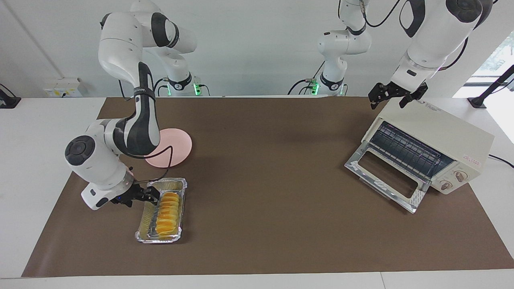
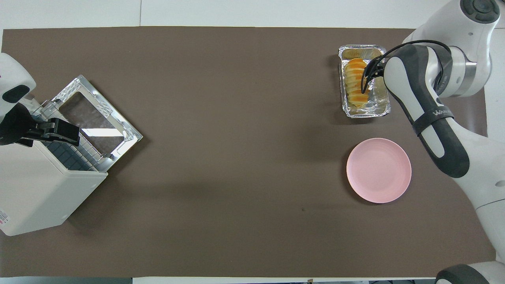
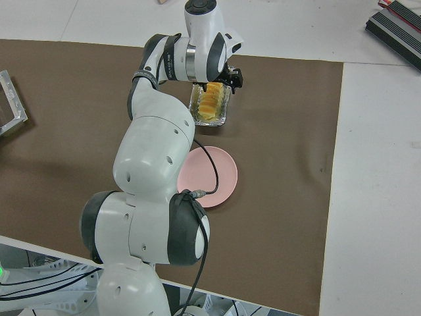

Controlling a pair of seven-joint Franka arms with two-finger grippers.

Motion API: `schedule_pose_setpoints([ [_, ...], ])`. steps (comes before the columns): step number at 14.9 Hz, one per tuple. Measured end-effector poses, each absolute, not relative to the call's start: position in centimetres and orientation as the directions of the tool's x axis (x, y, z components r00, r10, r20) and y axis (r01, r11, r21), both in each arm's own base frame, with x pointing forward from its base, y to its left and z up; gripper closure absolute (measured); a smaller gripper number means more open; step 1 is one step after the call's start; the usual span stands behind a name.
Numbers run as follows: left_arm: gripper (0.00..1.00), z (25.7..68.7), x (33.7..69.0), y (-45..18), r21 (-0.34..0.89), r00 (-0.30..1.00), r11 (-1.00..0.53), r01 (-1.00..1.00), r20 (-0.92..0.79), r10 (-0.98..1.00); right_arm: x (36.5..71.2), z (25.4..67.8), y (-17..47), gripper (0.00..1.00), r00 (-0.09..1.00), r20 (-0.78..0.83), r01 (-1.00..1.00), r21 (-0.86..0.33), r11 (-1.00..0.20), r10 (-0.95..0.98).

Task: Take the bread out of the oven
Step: 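Lower the right gripper into the tray and grasp the bread slices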

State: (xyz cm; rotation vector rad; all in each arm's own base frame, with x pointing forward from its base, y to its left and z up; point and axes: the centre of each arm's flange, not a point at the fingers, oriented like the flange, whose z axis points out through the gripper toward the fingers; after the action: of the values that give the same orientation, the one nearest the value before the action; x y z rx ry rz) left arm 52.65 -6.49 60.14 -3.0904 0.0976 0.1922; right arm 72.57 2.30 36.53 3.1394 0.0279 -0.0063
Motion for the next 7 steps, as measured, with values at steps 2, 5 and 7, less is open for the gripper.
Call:
schedule_pose_setpoints([
  [2,0.00,60.1,52.7,-6.5,-0.040,0.990,-0.997,-0.066,-0.125,-0.060,72.6,36.1,3.9,0.00,1.000,-0.005,0.015,0.018,-1.000,0.015],
  [5,0.00,60.1,52.7,-6.5,-0.040,0.990,-0.997,-0.066,-0.125,-0.060,72.9,35.2,5.9,0.00,0.999,0.015,0.033,0.047,-0.998,0.033],
  [7,0.00,60.1,52.7,-6.5,-0.040,0.990,-0.997,-0.066,-0.125,-0.060,73.1,34.6,6.9,0.00,0.998,0.036,0.046,0.072,-0.996,0.049],
])
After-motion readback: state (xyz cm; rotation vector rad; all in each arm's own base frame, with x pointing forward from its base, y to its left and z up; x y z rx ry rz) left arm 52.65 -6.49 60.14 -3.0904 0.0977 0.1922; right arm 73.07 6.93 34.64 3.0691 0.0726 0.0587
